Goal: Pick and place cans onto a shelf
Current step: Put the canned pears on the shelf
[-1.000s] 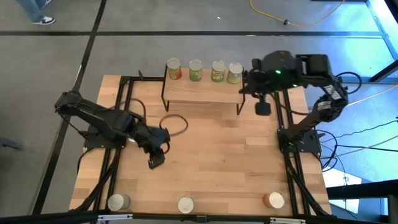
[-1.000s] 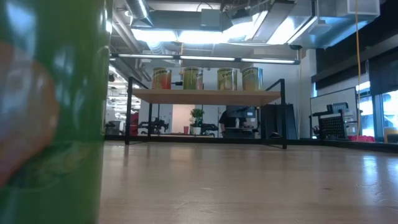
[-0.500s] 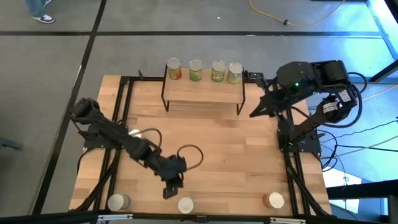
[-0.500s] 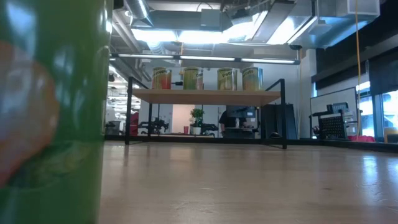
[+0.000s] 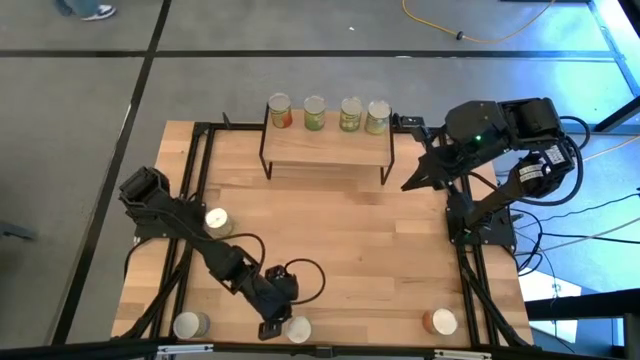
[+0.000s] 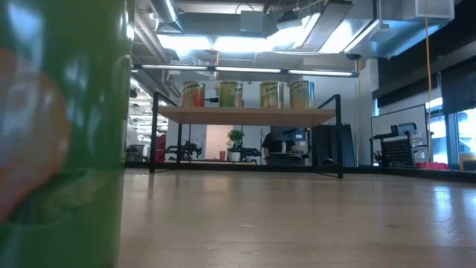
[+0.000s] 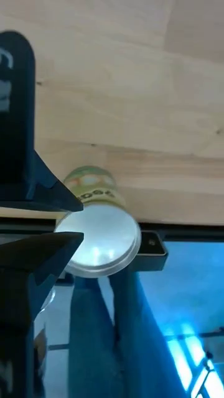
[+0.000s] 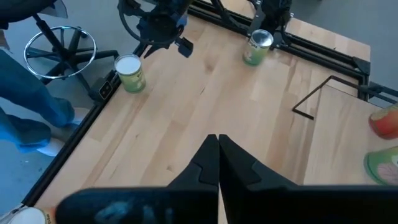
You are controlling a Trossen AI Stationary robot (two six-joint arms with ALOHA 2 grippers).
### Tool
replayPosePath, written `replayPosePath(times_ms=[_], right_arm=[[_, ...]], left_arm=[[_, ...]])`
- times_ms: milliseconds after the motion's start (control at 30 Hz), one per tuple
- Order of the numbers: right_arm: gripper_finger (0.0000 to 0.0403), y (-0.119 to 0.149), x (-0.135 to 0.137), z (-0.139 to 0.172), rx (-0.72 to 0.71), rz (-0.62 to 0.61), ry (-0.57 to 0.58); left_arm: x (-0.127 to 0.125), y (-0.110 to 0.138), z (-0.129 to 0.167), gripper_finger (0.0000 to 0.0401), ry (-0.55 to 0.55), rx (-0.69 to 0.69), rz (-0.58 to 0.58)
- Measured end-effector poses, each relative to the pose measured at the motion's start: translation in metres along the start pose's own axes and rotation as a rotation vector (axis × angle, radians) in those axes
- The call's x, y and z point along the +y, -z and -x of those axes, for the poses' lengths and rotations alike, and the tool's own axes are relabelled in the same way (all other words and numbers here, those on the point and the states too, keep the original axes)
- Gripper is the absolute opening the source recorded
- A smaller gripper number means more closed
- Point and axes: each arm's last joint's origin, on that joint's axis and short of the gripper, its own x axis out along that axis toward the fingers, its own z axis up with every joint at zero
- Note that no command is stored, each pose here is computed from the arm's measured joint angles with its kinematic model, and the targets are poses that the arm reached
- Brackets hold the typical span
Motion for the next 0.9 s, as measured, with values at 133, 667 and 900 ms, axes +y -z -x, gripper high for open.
replayPosePath(times_ms=[133,667,900], right_arm=[[0.0000,0.000,-0.001,0.000,0.008,-0.002,0.026],[0.0000,0.000,-0.001,0.000,0.016,0.001,0.050],[0.0000,0.000,-0.001,0.000,0.016,0.001,0.050]], left_arm=[[0.001,0.000,0.000,0.0056,-0.023,-0.015,0.025],[-0.002,0.006,-0.017,0.0056,-0.010,-0.010,0.140],[-0.005,0.012,-0.020,0.0056,-0.016,0.000,0.132]])
